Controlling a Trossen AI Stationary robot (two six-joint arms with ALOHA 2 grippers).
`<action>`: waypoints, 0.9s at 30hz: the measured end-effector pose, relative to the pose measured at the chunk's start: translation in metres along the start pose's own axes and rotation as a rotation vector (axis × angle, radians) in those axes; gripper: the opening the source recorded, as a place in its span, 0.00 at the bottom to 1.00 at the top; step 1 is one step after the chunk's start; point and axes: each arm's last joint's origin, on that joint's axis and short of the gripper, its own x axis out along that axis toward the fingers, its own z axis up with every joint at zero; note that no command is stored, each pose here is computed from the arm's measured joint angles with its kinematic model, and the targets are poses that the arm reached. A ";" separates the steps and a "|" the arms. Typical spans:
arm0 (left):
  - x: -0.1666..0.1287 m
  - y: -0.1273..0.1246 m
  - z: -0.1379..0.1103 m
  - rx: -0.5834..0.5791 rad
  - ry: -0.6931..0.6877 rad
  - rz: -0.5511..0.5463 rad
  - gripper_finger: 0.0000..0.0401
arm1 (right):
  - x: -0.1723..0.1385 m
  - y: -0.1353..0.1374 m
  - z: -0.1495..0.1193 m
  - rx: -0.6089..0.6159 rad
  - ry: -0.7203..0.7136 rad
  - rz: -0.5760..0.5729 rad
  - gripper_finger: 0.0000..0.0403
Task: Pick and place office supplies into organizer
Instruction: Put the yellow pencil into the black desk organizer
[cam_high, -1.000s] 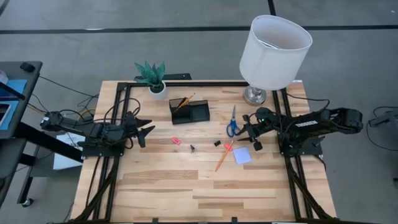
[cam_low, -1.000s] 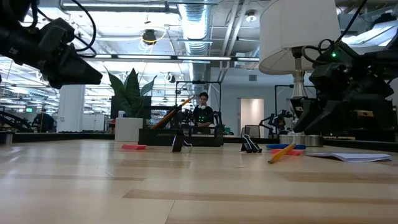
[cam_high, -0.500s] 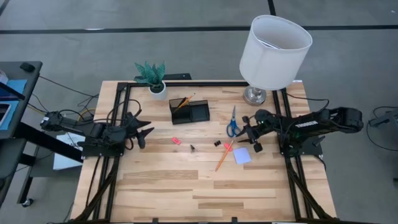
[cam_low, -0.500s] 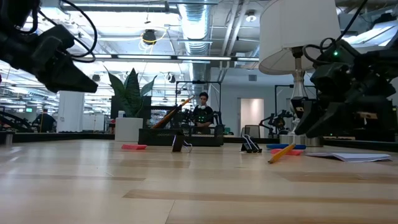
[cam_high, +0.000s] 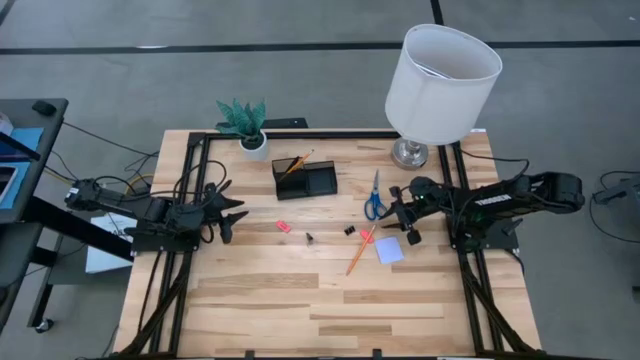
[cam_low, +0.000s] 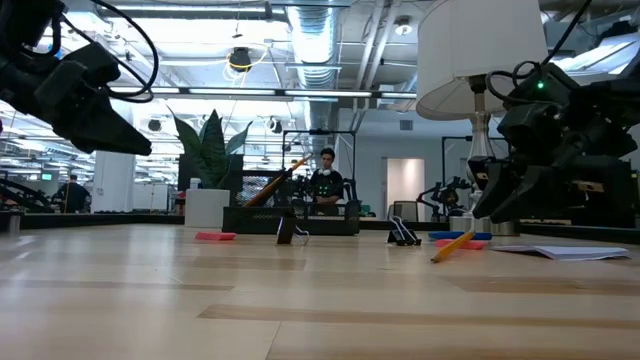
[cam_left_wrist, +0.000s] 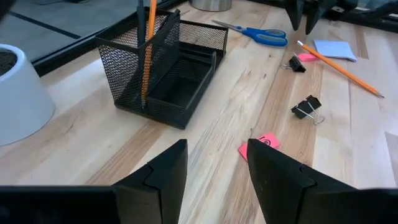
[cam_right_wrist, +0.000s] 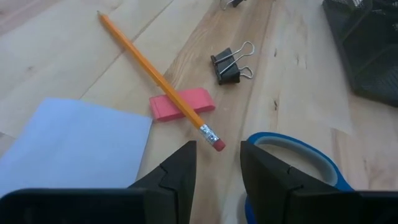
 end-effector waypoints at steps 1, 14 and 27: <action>0.000 0.000 0.000 0.001 0.000 0.000 0.40 | 0.000 0.000 0.000 0.012 0.003 -0.007 0.29; 0.000 0.000 0.000 0.002 0.003 0.000 0.40 | 0.001 -0.001 0.001 0.051 0.010 -0.037 0.29; 0.000 0.000 0.000 0.003 0.004 0.000 0.40 | 0.000 -0.001 0.002 0.252 -0.003 -0.042 0.29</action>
